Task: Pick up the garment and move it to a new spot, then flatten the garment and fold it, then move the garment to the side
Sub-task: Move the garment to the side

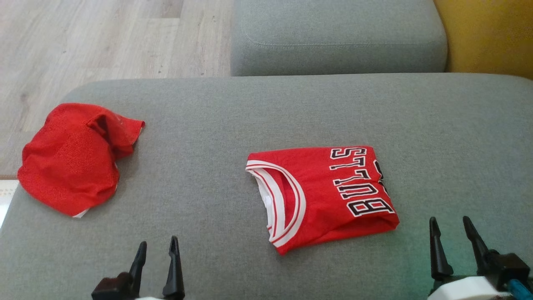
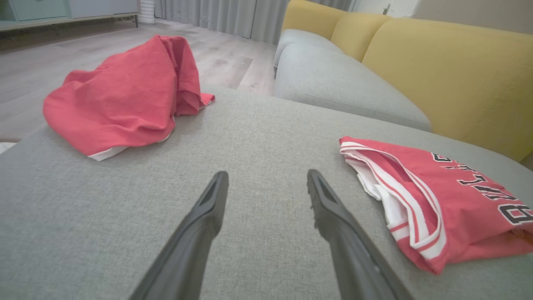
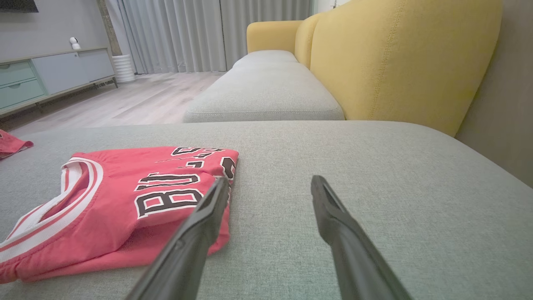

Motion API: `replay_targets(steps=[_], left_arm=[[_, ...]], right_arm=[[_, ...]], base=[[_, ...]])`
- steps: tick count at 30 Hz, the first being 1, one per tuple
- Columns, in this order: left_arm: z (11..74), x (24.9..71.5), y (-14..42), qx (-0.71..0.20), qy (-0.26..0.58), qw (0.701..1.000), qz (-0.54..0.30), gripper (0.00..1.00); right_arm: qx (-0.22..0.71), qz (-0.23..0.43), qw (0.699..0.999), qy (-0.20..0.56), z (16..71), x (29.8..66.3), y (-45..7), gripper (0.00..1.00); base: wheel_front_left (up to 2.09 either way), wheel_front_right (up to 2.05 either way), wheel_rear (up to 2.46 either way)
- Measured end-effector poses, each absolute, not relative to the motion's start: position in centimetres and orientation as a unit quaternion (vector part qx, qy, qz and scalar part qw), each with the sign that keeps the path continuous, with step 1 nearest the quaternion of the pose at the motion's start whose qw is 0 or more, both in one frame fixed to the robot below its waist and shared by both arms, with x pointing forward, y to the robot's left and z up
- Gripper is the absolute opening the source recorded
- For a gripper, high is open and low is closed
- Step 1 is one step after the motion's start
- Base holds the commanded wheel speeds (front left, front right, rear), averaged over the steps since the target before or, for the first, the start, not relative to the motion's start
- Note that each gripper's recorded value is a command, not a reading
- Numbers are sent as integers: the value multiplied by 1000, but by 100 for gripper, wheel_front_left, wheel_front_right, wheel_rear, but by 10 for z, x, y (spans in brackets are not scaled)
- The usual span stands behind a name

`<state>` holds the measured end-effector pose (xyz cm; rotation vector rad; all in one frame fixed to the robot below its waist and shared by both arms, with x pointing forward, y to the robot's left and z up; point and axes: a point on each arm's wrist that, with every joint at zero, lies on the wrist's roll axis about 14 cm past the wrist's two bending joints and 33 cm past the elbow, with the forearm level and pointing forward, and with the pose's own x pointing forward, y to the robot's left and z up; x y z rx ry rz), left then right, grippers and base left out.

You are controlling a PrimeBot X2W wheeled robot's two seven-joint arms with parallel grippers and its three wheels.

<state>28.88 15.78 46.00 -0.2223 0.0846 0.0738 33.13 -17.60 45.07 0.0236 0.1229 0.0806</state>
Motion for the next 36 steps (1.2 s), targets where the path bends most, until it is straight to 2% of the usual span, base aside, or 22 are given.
replay_targets(steps=[5,8,11,14,18,24,31,32,33,34,36], left_arm=[[459,287,162,-111,44,992,45,100],[457,288,162,-111,48,992,45,100],[453,290,160,-110,56,991,42,100],[449,295,152,-107,65,992,31,100],[451,308,145,-108,64,992,17,100],[454,319,142,-108,59,992,10,100],[448,317,149,-106,68,992,24,100],[447,317,149,-106,69,992,25,100],[447,317,150,-106,69,992,26,100],[448,317,150,-106,68,992,27,100],[448,318,150,-106,69,992,29,100]], right_arm=[[24,46,996,66,448,334,-171,100],[63,50,993,87,446,340,-164,100],[124,60,984,112,455,360,-152,100],[163,78,971,158,463,388,-144,100],[191,94,941,263,448,411,-139,100],[185,104,893,397,402,410,-126,100],[172,114,864,459,376,409,-111,100],[171,115,862,462,375,410,-110,90],[175,116,861,463,376,411,-109,15],[183,114,861,460,377,413,-110,0],[189,109,862,458,378,413,-114,0]], base=[[0,0,0],[0,0,0],[0,0,0],[0,0,0],[0,0,0],[0,0,0],[0,0,0],[0,0,0],[0,0,0],[0,0,0],[0,0,0]])
